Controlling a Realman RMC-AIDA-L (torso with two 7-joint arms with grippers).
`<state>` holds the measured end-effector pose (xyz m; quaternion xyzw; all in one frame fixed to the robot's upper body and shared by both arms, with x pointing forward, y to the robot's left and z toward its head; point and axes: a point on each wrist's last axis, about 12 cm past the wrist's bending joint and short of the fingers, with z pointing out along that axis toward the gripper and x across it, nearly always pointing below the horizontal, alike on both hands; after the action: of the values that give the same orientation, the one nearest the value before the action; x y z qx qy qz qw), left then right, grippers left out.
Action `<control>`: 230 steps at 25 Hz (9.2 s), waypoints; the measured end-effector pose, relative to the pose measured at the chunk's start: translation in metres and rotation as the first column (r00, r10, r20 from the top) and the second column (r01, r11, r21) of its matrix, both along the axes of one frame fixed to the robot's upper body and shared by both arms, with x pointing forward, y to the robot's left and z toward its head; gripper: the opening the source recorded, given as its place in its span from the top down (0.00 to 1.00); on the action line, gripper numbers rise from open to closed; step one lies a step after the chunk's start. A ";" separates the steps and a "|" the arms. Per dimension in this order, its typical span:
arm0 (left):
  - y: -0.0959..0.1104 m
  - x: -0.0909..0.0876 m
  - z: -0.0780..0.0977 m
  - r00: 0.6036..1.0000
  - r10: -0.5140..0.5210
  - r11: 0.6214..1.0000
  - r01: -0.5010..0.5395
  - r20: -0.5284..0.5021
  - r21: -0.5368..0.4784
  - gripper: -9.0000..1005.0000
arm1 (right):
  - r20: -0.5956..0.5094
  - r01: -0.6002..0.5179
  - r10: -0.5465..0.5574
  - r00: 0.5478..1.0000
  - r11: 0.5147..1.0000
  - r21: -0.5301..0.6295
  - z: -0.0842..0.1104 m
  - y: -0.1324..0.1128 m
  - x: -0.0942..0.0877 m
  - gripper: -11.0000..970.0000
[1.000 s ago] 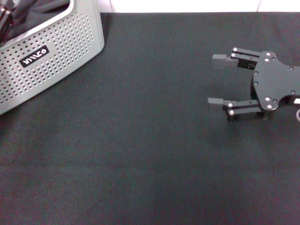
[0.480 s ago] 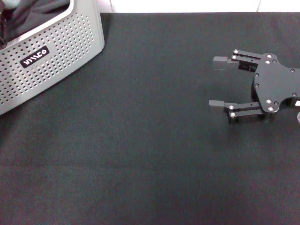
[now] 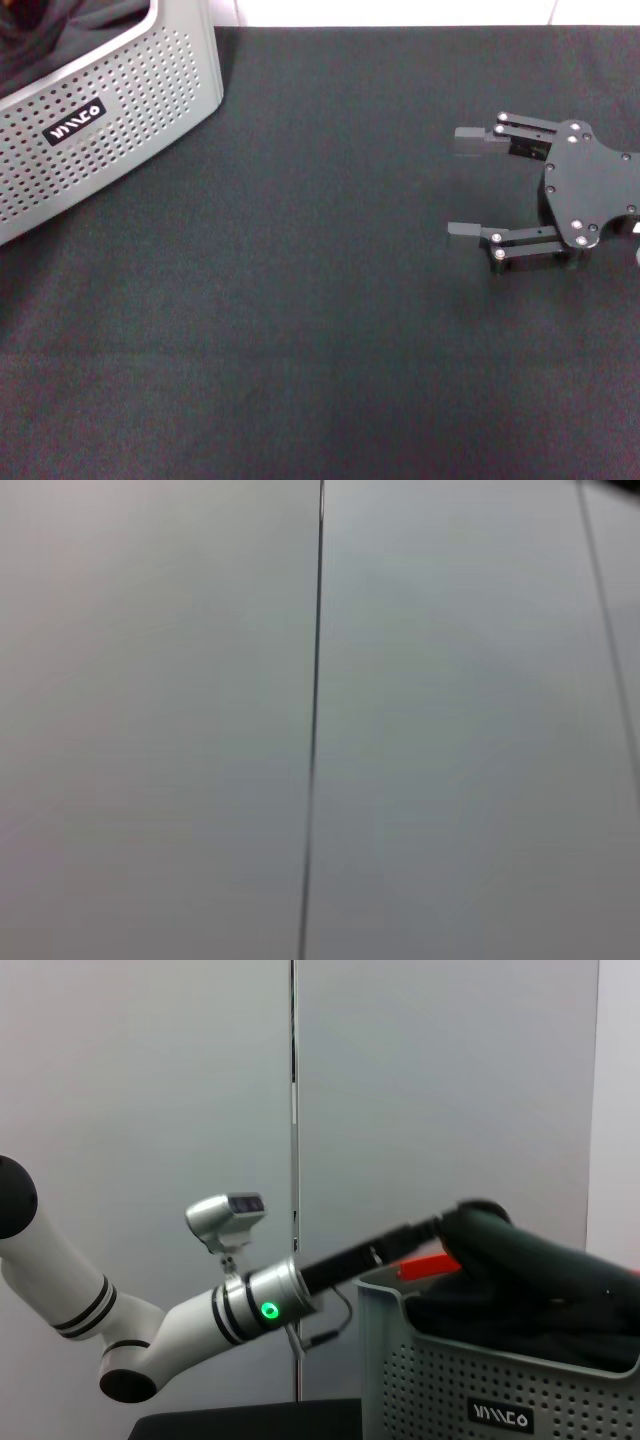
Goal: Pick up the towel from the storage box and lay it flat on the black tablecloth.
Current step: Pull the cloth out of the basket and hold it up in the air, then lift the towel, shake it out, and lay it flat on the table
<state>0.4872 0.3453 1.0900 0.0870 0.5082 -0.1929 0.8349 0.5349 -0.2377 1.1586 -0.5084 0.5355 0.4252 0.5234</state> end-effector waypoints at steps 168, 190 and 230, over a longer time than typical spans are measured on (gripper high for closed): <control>-0.142 0.003 0.113 -0.044 -0.904 -0.079 0.995 -0.426 0.065 0.95 | 0.409 -0.164 0.520 0.750 0.746 -0.646 0.059 0.096 0.023 0.77; -0.113 0.007 0.113 0.160 -0.950 0.149 0.987 -0.268 0.061 0.95 | 0.504 -0.070 0.357 0.787 0.862 -0.502 0.058 0.062 0.006 0.98; -0.064 -0.016 0.030 0.702 -0.709 0.698 0.713 0.071 -0.068 0.92 | 0.635 0.250 -0.170 0.754 0.967 -0.038 0.142 0.013 -0.027 0.97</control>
<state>0.4717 0.2814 1.1197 0.2422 0.4096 -0.5210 0.7086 0.5079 -0.2243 1.3003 -0.5877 0.4094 0.1373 0.6842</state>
